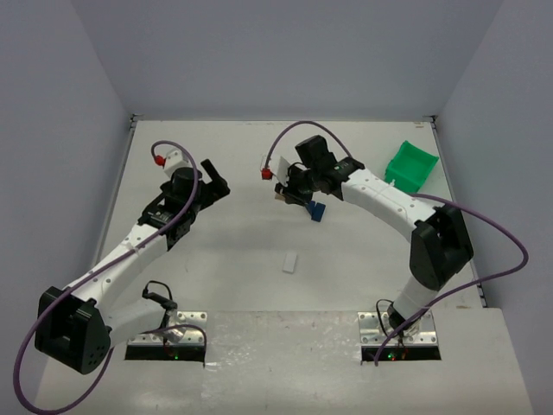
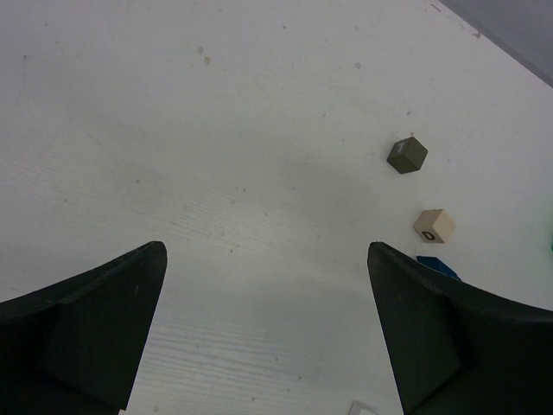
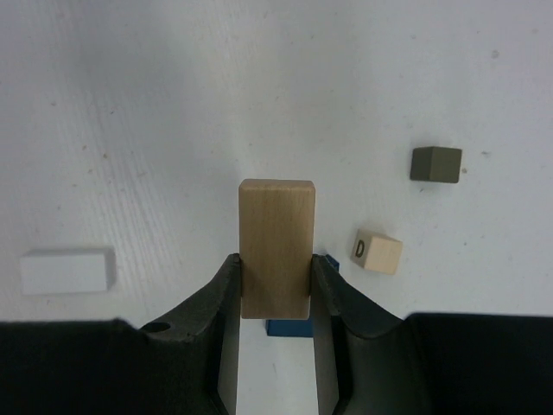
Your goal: Build the wood block tower
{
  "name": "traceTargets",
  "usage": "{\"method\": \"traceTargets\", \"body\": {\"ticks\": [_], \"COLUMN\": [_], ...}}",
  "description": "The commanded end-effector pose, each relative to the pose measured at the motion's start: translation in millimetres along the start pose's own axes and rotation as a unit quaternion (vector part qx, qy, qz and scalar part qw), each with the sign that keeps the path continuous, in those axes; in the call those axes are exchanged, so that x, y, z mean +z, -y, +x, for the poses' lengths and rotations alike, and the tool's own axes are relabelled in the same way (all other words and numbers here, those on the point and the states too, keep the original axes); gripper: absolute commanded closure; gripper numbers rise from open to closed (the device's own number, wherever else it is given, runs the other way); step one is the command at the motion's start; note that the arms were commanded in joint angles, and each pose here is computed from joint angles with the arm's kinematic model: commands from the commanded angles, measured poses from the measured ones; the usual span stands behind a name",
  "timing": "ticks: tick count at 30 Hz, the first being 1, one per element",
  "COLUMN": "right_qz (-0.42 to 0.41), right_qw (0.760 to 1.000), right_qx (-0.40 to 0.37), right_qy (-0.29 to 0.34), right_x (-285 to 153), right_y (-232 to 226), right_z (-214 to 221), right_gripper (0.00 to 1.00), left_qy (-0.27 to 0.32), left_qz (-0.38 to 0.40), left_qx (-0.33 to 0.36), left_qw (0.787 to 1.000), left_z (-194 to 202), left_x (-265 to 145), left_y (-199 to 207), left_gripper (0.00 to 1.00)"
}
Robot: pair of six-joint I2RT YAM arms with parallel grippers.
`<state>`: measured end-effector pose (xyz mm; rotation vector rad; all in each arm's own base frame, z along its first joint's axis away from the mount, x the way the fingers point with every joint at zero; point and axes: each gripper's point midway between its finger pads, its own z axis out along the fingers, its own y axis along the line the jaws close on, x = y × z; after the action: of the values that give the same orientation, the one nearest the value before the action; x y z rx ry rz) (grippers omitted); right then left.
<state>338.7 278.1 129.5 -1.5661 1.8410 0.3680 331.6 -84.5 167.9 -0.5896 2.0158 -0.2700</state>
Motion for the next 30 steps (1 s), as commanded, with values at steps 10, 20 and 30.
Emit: {"method": "traceTargets", "body": {"ticks": [10, 20, 30], "right_qz": [-0.004, -0.004, -0.045], "right_qw": [0.992, 0.995, 0.985], "right_qx": [0.126, 0.097, 0.162], "right_qy": [-0.002, 0.04, -0.037], "right_x": [-3, -13, -14], "right_y": [-29, -9, -119], "right_z": [7, -50, 37], "right_gripper": [0.94, 0.94, 0.95], "left_qy": [0.028, 0.029, 0.005], "left_qz": [-0.032, 0.004, 0.05], "left_qx": [-0.011, 0.016, 0.025], "left_qw": [0.999, 0.999, 0.998], "left_z": [-25, -34, -16], "left_x": [21, 36, 31], "left_y": [12, 38, 43], "left_gripper": [0.0, 0.0, 0.0]}}
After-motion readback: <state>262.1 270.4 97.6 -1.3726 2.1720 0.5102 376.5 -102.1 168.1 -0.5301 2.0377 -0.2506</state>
